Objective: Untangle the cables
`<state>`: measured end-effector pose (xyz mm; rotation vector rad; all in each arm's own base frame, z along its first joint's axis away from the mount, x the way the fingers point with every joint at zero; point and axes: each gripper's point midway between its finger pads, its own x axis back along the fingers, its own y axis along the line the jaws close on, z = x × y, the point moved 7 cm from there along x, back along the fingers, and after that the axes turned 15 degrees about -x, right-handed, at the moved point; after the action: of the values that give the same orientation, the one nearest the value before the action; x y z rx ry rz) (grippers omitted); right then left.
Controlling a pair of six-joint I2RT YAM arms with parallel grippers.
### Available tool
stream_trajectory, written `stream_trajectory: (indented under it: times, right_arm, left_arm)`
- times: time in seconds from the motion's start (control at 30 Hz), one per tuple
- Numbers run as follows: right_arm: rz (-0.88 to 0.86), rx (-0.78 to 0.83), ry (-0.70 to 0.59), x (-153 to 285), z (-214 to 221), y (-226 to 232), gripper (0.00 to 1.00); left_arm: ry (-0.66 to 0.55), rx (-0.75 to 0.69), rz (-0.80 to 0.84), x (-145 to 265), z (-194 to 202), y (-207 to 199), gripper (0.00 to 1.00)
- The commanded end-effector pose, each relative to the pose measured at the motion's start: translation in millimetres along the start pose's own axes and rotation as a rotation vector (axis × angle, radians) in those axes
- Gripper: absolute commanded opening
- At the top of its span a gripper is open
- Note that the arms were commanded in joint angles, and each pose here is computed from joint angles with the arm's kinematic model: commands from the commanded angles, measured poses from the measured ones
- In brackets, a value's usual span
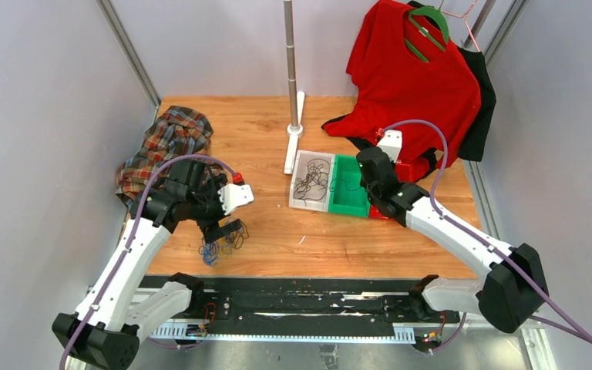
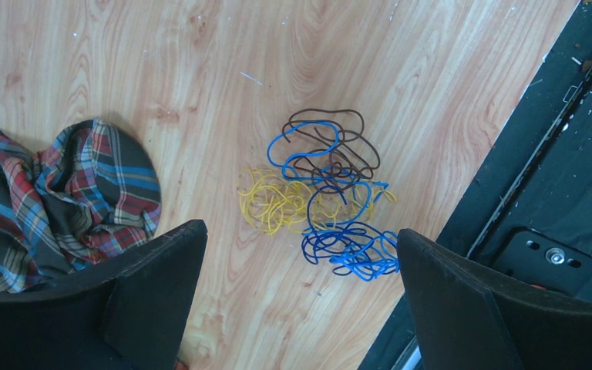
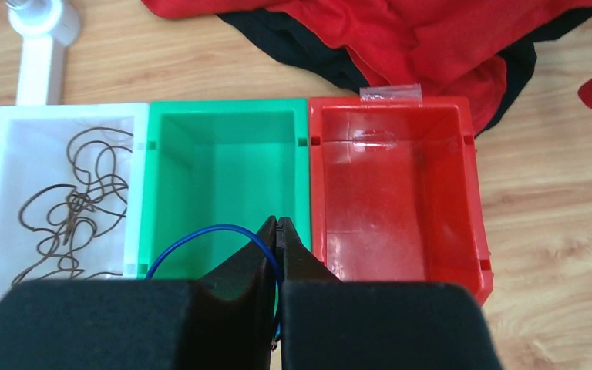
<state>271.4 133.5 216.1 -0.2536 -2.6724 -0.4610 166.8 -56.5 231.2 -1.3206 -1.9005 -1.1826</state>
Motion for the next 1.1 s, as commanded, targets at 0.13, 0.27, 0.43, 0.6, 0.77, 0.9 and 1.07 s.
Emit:
stream_trajectory:
  times: [0.13,0.27,0.43,0.6,0.77,0.9,1.07]
  right_arm:
    - [0.203,-0.025,0.029,-7,-3,-8,0.01]
    - [0.246,-0.037,0.043,-9,-1,-7,0.01]
    - [0.304,-0.031,0.042,-16,-3,2,0.01]
    - [0.357,0.011,0.029,-33,-4,14,0.01]
    - [0.458,0.052,0.023,-56,5,21,0.01]
    - [0.476,0.056,0.036,-73,15,30,0.01]
    - [0.495,0.074,0.059,-88,29,34,0.01]
  left_arm:
    - [-0.029,-0.027,-0.050,7,-7,8,0.98]
    - [-0.026,-0.033,-0.045,6,-6,8,0.98]
    - [-0.035,-0.037,-0.045,7,-8,9,1.00]
    - [-0.042,-0.037,-0.049,9,-10,11,0.97]
    - [-0.048,-0.043,-0.056,11,-13,13,0.95]
    - [-0.057,-0.047,-0.060,12,-14,14,0.94]
    - [-0.050,-0.053,-0.056,11,-13,14,0.91]
